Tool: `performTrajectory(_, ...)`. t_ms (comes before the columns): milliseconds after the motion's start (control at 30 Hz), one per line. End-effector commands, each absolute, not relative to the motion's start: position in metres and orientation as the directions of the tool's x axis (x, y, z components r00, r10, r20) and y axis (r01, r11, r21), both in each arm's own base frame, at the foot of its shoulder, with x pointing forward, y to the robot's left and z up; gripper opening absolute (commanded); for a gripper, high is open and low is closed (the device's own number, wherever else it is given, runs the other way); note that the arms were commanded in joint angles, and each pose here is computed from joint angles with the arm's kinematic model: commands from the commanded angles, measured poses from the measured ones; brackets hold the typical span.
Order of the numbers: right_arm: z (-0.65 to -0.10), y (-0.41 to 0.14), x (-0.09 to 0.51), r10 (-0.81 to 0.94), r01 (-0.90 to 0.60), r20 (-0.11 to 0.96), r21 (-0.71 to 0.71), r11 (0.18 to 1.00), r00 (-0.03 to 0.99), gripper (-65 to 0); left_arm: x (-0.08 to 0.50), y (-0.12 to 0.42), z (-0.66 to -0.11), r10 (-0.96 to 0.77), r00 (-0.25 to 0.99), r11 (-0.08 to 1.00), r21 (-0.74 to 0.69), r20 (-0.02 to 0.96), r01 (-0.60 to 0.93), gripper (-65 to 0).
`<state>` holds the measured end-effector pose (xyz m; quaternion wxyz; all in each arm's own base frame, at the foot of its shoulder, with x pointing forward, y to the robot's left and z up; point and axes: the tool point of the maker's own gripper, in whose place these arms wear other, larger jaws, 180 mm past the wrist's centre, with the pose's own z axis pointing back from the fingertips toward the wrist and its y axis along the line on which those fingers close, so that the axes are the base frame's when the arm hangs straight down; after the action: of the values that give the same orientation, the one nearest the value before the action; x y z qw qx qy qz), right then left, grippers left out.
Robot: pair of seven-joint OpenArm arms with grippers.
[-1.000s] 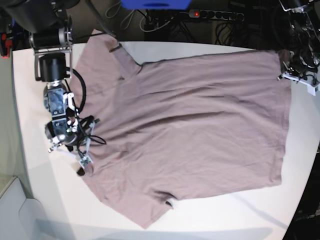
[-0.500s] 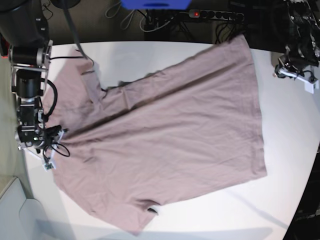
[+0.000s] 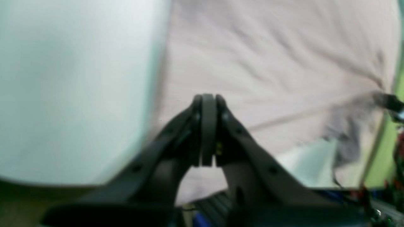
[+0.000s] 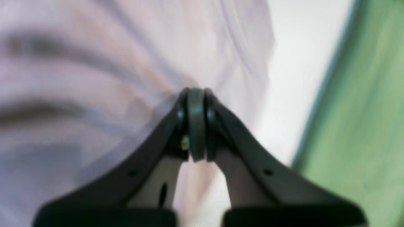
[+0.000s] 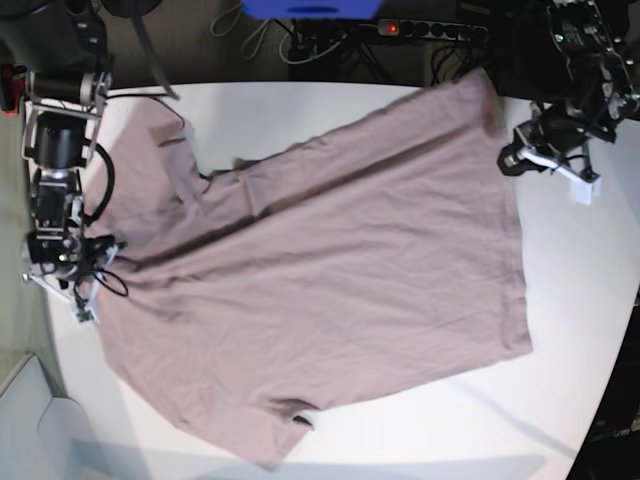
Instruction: Layout the t-shirt on the table in an organized manner, then fold the t-shirt properly
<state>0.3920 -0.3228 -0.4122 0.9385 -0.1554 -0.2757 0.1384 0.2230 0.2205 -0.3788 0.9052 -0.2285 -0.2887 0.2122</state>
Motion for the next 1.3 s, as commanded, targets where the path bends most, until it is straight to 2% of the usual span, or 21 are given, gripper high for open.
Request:
performTrajectory(0,-0.373,-0.329,0.416,0.373,-0.142,0.556,-0.414,0.899,0.742,-65.0,0.232,0.216,-0.369,0.523,0.727,0.797,-0.558,0.446,-0.231,-65.0)
performTrajectory(100,-0.354,-0.316,0.416,0.408,-0.143,0.580,-0.447,0.883,0.705,-65.0,0.237,0.204,-0.379,0.519,0.743,0.792,-0.565,0.423,-0.231,-65.0)
performTrajectory(200,-0.335,-0.309,0.417,0.424,-0.134,0.587,-0.472,0.871,0.690,-65.0,0.248,0.212,-0.399,0.498,0.762,0.823,-0.502,0.413,-0.266,-65.0)
performTrajectory(433,-0.331,-0.300,0.401,0.444,-0.141,0.576,-0.493,0.858,0.686,-65.0,0.272,0.230,-0.440,0.490,0.798,0.849,-0.399,0.350,-0.346,-65.0)
performTrajectory(567,-0.330,-0.299,0.400,0.447,-0.142,0.576,-0.496,0.857,0.684,-65.0,0.289,0.262,-0.447,0.490,0.775,0.865,-0.329,0.399,-0.378,-65.0)
performTrajectory(833,-0.354,-0.299,0.379,0.446,-0.172,0.534,-0.485,0.858,0.718,-65.0,0.328,0.305,-0.448,0.545,0.720,0.838,-0.322,0.430,-0.441,-65.0)
performTrajectory(1067,-0.379,-0.279,0.363,0.468,-0.233,0.496,-0.463,0.855,0.731,-65.0,0.369,0.341,-0.417,0.533,0.657,0.845,-0.303,0.533,-0.441,-65.0)
performTrajectory(1267,-0.384,-0.279,0.358,0.468,-0.240,0.486,-0.459,0.855,0.738,-65.0,0.378,0.368,-0.396,0.516,0.635,0.852,-0.272,0.575,-0.447,-65.0)
